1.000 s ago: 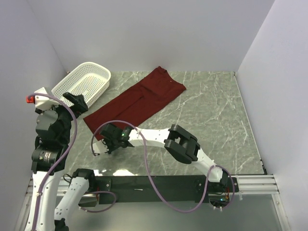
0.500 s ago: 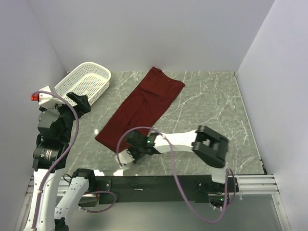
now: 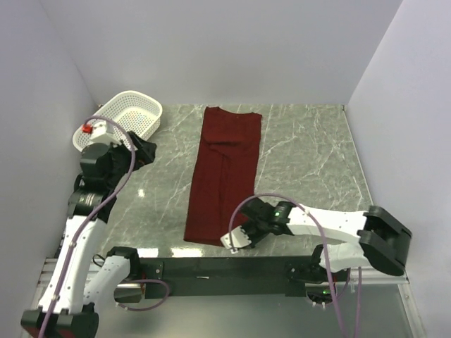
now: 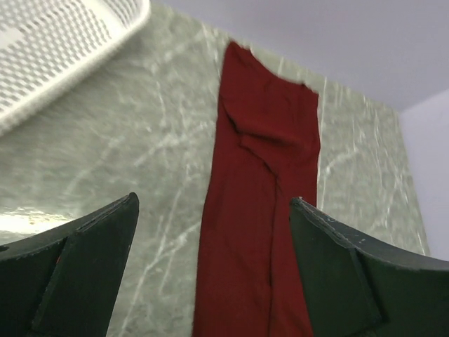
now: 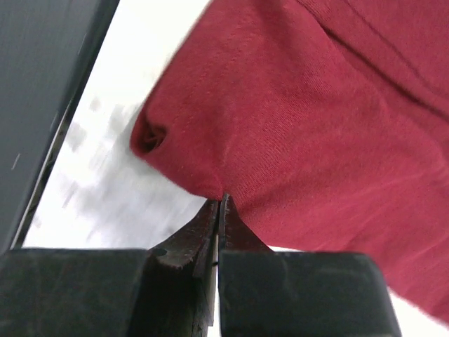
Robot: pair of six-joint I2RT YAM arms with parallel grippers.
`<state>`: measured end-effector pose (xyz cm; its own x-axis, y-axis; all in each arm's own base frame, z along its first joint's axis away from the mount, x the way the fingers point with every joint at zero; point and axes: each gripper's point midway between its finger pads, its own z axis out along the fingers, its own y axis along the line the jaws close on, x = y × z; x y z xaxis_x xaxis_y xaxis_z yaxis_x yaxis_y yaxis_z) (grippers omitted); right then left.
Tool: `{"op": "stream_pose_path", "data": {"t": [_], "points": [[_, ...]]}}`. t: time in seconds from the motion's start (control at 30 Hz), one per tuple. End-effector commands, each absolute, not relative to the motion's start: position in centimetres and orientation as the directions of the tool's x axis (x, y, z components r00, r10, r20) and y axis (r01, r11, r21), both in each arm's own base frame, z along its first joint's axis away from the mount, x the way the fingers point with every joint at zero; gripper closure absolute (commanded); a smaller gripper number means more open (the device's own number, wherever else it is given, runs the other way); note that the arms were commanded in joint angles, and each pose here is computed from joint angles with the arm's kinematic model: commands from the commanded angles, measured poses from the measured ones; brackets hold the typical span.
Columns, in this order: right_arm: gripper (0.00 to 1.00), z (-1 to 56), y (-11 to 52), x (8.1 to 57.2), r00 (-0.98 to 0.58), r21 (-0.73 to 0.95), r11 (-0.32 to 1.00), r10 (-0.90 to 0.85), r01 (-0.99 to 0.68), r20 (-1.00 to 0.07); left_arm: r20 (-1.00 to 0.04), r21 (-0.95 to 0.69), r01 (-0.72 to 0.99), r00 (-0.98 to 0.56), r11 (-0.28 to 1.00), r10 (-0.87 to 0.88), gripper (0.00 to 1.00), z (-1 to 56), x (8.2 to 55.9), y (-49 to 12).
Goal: Fold and stack the t-shirts
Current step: Fold the tshirt
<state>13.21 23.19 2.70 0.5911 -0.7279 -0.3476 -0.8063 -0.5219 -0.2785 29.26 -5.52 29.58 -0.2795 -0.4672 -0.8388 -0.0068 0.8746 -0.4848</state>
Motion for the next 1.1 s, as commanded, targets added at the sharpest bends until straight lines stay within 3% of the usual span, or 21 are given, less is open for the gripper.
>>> {"op": "stream_pose_path", "data": {"t": [0.0,0.2,0.27,0.3,0.33,0.37,0.53,0.7,0.83,0.87,0.97,1.07], "points": [[1.0,2.2,18.8,11.9,0.585,-0.208,-0.547,-0.748,-0.811,-0.313,-0.794,-0.566,0.117,-0.342,0.816,-0.502,0.06,29.4,30.4,-8.6],[1.0,1.9,15.1,11.0,0.579,-0.191,-0.547,-0.766,-0.815,-0.28,-0.676,-0.658,0.152,-0.55,0.738,-0.49,0.08,24.5,32.1,-13.3],[0.94,2.3,14.7,11.3,0.564,-0.209,-0.525,-0.776,-0.825,-0.282,-0.652,-0.637,0.13,-0.618,0.76,-0.44,0.08,22.2,32.9,-15.8],[0.86,2.5,14.6,11.4,0.556,-0.213,-0.514,-0.781,-0.831,-0.285,-0.638,-0.63,0.122,-0.645,0.767,-0.421,0.08,21.4,33.1,-16.8],[0.72,2.9,14.7,11.6,0.547,-0.224,-0.5,-0.785,-0.837,-0.292,-0.635,-0.626,0.14,-0.663,0.767,-0.396,0.09,21.5,33.4,-18.4],[0.66,3.7,15.1,11.8,0.525,-0.241,-0.469,-0.79,-0.85,-0.315,-0.605,-0.614,0.089,-0.692,0.785,-0.394,0.11,19.5,34.3,-18.8],[0.31,10.9,18.5,12.9,0.406,-0.271,-0.304,-0.736,-0.913,-0.542,-0.629,-0.59,0.084,-0.671,0.803,-0.393,0.17,19.0,38.6,-20.6],[0.3,15.9,20.5,15.6,0.266,-0.286,-0.085,-0.677,-0.954,-0.687,-0.694,-0.477,0.204,-0.684,0.855,-0.224,0.22,17.4,43.4,-22.4],[0.32,19.8,20.8,20.4,-0.019,-0.128,0.238,-0.532,-0.963,-0.847,-0.729,-0.383,0.33,-0.682,0.863,-0.063,0.28,16.9,47.4,-24.2],[0.32,20.7,20.5,21.6,-0.177,0.022,0.335,-0.441,-0.942,-0.88,-0.711,-0.343,0.342,-0.703,0.875,-0.005,0.29,14.4,48.2,-24.2],[0.36,22.1,20.9,23.2,-0.306,0.185,0.375,-0.294,-0.908,-0.906,-0.694,-0.29,0.346,-0.718,0.892,0.052,0.3,12.9,50.1,-24.0],[0.39,21.5,21.0,25.5,-0.266,0.118,0.415,-0.318,-0.902,-0.91,-0.695,-0.292,0.328,-0.718,0.899,0.037,0.31,13.7,50.9,-23.6]]}}
